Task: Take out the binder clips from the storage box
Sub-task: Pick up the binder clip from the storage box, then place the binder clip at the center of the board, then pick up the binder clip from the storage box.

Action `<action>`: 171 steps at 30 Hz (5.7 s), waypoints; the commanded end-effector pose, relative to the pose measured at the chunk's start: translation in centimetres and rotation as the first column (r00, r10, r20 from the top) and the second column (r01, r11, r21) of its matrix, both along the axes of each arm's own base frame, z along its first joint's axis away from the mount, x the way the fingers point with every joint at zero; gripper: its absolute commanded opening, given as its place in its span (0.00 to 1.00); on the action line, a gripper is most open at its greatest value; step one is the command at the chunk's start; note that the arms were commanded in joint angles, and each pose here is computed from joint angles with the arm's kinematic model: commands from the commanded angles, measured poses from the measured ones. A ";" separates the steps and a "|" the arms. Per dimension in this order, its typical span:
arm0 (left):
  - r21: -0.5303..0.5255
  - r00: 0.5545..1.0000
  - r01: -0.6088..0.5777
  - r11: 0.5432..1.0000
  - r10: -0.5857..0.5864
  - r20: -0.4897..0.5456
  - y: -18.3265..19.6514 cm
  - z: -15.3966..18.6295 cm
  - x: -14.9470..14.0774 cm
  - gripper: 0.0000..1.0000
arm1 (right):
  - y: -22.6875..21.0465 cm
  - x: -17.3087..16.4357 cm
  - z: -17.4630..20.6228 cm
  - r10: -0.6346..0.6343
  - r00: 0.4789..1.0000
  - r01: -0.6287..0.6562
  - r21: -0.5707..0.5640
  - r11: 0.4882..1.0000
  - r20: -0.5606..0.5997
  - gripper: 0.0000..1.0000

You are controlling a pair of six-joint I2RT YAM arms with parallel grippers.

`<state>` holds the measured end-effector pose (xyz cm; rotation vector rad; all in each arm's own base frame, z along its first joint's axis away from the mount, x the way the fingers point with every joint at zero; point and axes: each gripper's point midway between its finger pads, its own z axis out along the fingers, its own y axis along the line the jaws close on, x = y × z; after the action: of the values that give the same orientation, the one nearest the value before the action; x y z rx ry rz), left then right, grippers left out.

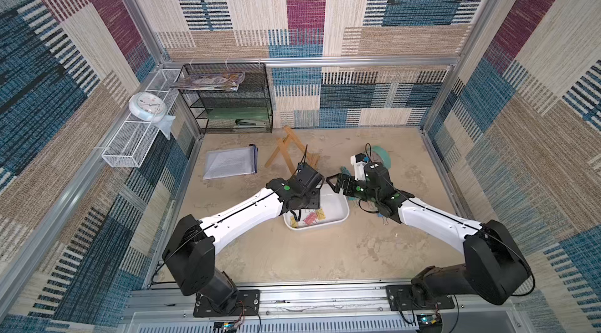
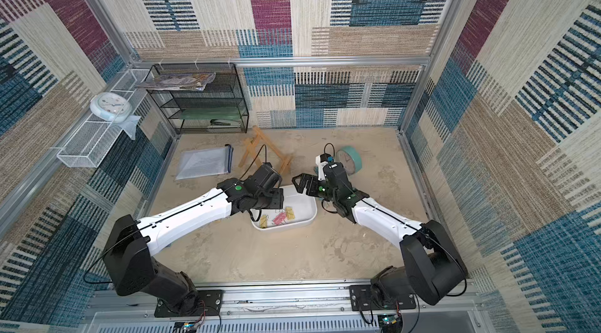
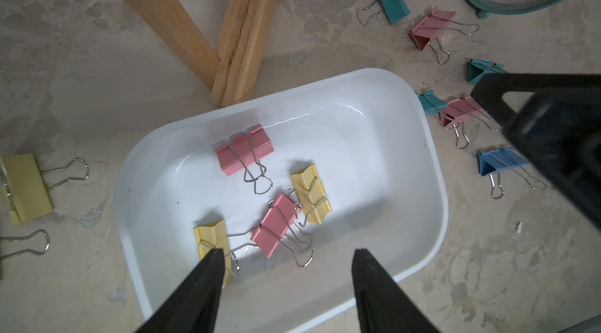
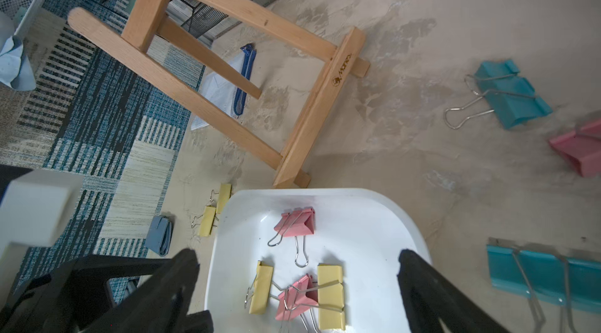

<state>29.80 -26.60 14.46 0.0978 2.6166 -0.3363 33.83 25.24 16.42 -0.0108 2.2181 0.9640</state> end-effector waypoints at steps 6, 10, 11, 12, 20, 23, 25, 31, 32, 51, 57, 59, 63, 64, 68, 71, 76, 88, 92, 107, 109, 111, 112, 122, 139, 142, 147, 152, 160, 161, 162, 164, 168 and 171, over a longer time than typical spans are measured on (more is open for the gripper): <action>0.028 1.000 0.012 1.000 -0.012 -0.013 -1.4 -0.7 0.2 0.71 | 1.1 -0.7 0.5 0.083 0.996 -0.083 0.013 0.996 0.023 0.99; 0.043 1.000 0.018 0.999 -0.017 -0.025 -1.8 -1.2 0.2 0.73 | 1.1 -0.9 0.1 0.091 0.996 -0.091 0.013 0.996 0.011 0.99; 0.048 0.999 0.021 0.999 -0.020 -0.029 -2.0 -1.3 0.2 0.74 | 1.2 -1.0 0.0 0.095 0.995 -0.095 0.013 0.995 0.009 0.99; 0.053 0.999 0.025 0.998 -0.023 -0.033 -2.1 -1.5 0.1 0.74 | 1.2 -1.1 -0.1 0.096 0.995 -0.096 0.014 0.995 0.006 0.99; 0.099 0.997 0.048 0.994 -0.042 -0.061 -2.9 -2.7 0.1 0.78 | 1.1 -1.4 -0.5 0.108 0.994 -0.108 0.004 0.994 -0.011 0.99; 0.114 0.996 0.060 0.992 -0.052 -0.076 -3.2 -3.2 0.0 0.79 | 1.1 -1.7 -0.7 0.114 0.993 -0.114 0.006 0.994 -0.018 0.99; 0.133 0.995 0.067 0.989 -0.056 -0.085 -3.3 -3.8 -0.1 0.79 | 1.2 -1.8 -1.0 0.117 0.993 -0.116 0.012 0.993 -0.034 0.99; 0.195 0.991 0.081 0.977 -0.059 -0.116 -2.9 -5.5 0.0 0.77 | 1.4 -2.3 -1.8 0.132 0.988 -0.132 0.008 0.991 -0.079 0.99; 0.207 0.992 0.080 0.975 -0.057 -0.114 -2.8 -5.6 0.1 0.76 | 1.3 -2.4 -2.0 0.129 0.988 -0.129 0.004 0.992 -0.086 0.99; 0.442 0.997 0.076 0.894 -0.054 -0.060 1.0 -6.3 3.0 0.62 | 0.4 -2.6 -3.3 0.082 0.990 -0.085 -0.026 0.996 -0.117 0.99; 0.429 0.990 0.116 0.896 -0.071 -0.120 1.2 -8.0 3.3 0.42 | 0.1 -2.6 -3.7 0.068 0.989 -0.073 -0.032 0.997 -0.134 0.99; 0.429 0.988 0.130 0.894 -0.080 -0.134 1.0 -8.4 3.4 0.36 | 0.0 -2.7 -3.9 0.064 0.988 -0.070 -0.038 0.997 -0.138 0.99; 0.446 0.988 0.127 0.886 -0.072 -0.138 1.3 -9.0 3.7 0.31 | -0.1 -2.9 -4.0 0.061 0.988 -0.067 -0.041 0.997 -0.144 0.99; 0.447 0.988 0.126 0.885 -0.070 -0.139 1.4 -9.1 3.8 0.31 | -0.1 -2.8 -4.0 0.060 0.988 -0.066 -0.043 0.997 -0.143 0.99; 0.451 0.988 0.130 0.883 -0.074 -0.139 1.4 -9.1 4.0 0.24 | -0.2 -2.8 -4.0 0.055 0.988 -0.062 -0.043 0.997 -0.147 0.99; 0.465 0.988 0.134 0.875 -0.081 -0.132 1.7 -9.0 4.1 0.18 | -0.2 -2.8 -4.1 0.051 0.987 -0.058 -0.044 0.997 -0.153 0.99; 0.484 0.988 0.141 0.863 -0.093 -0.122 2.0 -8.7 4.2 0.10 | -0.1 -2.7 -4.4 0.052 0.985 -0.060 -0.043 0.997 -0.167 0.99; 0.469 0.999 0.048 0.882 -0.048 -0.013 3.5 -4.8 4.2 0.00 | 0.1 -2.6 -4.3 0.057 0.984 -0.064 -0.036 0.997 -0.170 0.99; 0.393 0.999 -0.011 0.919 -0.011 0.053 4.2 -2.1 3.2 0.00 | 0.6 -2.4 -3.6 0.071 0.985 -0.075 -0.017 0.997 -0.158 0.99; 0.312 0.949 -0.314 0.897 0.303 0.083 14.9 -1.8 -6.1 0.00 | 4.9 -2.6 -2.3 0.178 0.977 -0.187 -0.066 0.980 -0.118 0.99; 0.346 0.939 -0.339 0.875 0.338 0.066 16.3 -2.6 -7.3 0.00 | 5.5 -2.6 -2.2 0.188 0.976 -0.197 -0.082 0.977 -0.115 0.99; 0.370 0.931 -0.355 0.859 0.360 0.058 17.3 -3.4 -8.0 0.00 | 6.0 -2.5 -2.3 0.195 0.974 -0.207 -0.097 0.974 -0.115 0.99; 0.382 0.928 -0.360 0.851 0.367 0.058 17.6 -3.6 -8.3 0.00 | 6.2 -2.5 -2.3 0.199 0.973 -0.211 -0.101 0.972 -0.117 0.99; 0.510 0.916 -0.308 0.803 0.396 -0.069 19.1 -8.0 -9.3 0.00 | 6.5 -2.8 -2.9 0.213 0.968 -0.231 -0.135 0.964 -0.135 0.97; 0.593 0.906 -0.229 0.772 0.391 -0.159 20.2 -10.3 -9.6 0.27 | 7.8 -4.5 -3.5 0.290 0.940 -0.311 -0.104 0.945 -0.183 0.85; 0.588 0.906 -0.237 0.773 0.394 -0.152 20.3 -10.2 -9.5 0.32 | 8.6 -5.1 -3.6 0.319 0.929 -0.340 -0.087 0.936 -0.190 0.78; 0.544 0.910 -0.264 0.796 0.393 -0.134 20.0 -9.2 -9.3 0.39 | 10.4 -5.9 -4.7 0.367 0.902 -0.393 -0.080 0.916 -0.227 0.64; 0.444 0.913 -0.316 0.838 0.396 -0.096 19.4 -7.2 -9.2 0.42 | 12.0 -6.6 -6.8 0.392 0.873 -0.441 -0.127 0.888 -0.290 0.51; 0.170 0.937 -0.345 0.923 0.349 0.011 17.2 -3.3 -8.0 0.42 | 12.9 -6.9 -10.0 0.344 0.856 -0.444 -0.208 0.872 -0.386 0.48; 0.119 0.944 -0.330 0.936 0.330 0.022 16.6 -2.8 -7.8 0.44 | 13.2 -7.1 -10.3 0.352 0.848 -0.455 -0.205 0.866 -0.397 0.47; 0.069 0.947 -0.320 0.945 0.319 0.036 15.9 -2.4 -7.5 0.45 | 13.3 -7.2 -10.6 0.353 0.843 -0.461 -0.207 0.863 -0.405 0.45; -0.039 0.951 -0.301 0.953 0.303 0.062 14.7 -1.5 -7.1 0.47 | 13.6 -7.6 -11.2 0.352 0.832 -0.473 -0.216 0.854 -0.428 0.41; -0.191 0.953 -0.273 0.943 0.292 0.078 12.8 -0.3 -6.6 0.50 | 14.0 -8.3 -11.6 0.363 0.820 -0.491 -0.217 0.844 -0.443 0.34; -0.225 0.952 -0.273 0.935 0.296 0.076 12.3 -0.3 -6.4 0.51 | 14.0 -8.5 -11.5 0.366 0.817 -0.494 -0.214 0.843 -0.445 0.30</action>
<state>22.48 -12.69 13.06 -0.3132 2.4779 -0.3649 25.67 39.42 4.90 -0.5421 2.7870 0.8848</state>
